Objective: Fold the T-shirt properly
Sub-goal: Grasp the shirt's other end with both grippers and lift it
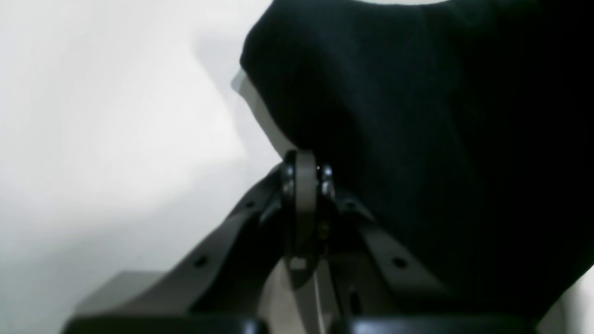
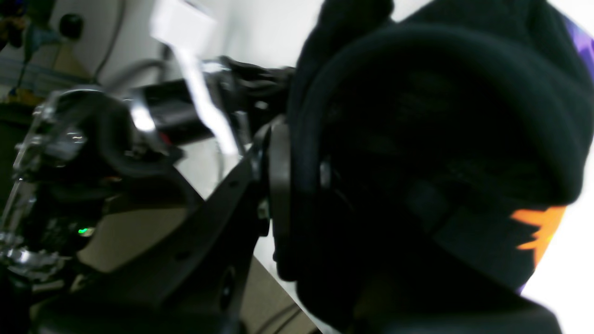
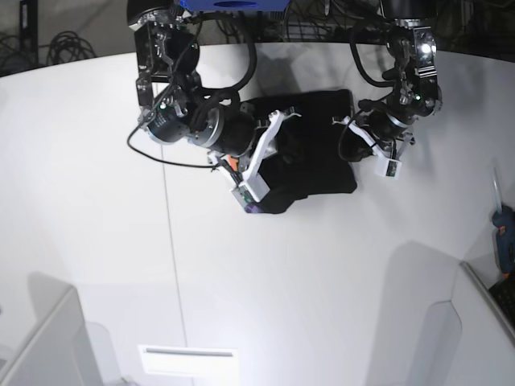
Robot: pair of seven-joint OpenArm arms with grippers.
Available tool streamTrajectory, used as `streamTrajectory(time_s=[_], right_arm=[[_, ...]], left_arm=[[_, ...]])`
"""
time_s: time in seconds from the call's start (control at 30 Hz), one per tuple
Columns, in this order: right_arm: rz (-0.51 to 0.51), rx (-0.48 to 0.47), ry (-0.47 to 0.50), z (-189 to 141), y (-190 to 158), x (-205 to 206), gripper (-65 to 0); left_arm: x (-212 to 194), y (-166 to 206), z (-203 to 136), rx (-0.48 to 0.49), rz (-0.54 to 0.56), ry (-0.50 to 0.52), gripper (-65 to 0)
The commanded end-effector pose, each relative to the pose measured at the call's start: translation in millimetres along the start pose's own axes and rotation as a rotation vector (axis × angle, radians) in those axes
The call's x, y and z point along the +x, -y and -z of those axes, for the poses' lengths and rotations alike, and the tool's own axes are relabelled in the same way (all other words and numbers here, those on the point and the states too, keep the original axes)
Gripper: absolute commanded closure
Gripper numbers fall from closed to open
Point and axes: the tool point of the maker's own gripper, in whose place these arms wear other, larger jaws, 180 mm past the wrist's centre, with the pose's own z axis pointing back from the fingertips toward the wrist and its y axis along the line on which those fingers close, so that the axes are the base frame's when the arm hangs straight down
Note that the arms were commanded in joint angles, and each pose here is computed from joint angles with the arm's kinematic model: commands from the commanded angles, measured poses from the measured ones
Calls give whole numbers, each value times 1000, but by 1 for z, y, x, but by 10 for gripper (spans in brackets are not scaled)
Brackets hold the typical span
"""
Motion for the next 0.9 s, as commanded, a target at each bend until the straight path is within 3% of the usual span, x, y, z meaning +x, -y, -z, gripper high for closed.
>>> streamTrajectory(time_s=[0.0,0.4,0.7,0.87], right_arm=[[-1,34,48,1,-9,12,0],[94,0,64,24,12,19,0],[69,59,28,45,-25,8,0],[89,33,10,55,-15,5,0]], left_arm=[[-26,-7,-2,37,19,-112,0],[-38,11,1,-7,43,-145,0],[-35,8,0,1,43,-136,0],[-35,6,-2,4,45,-137,0]])
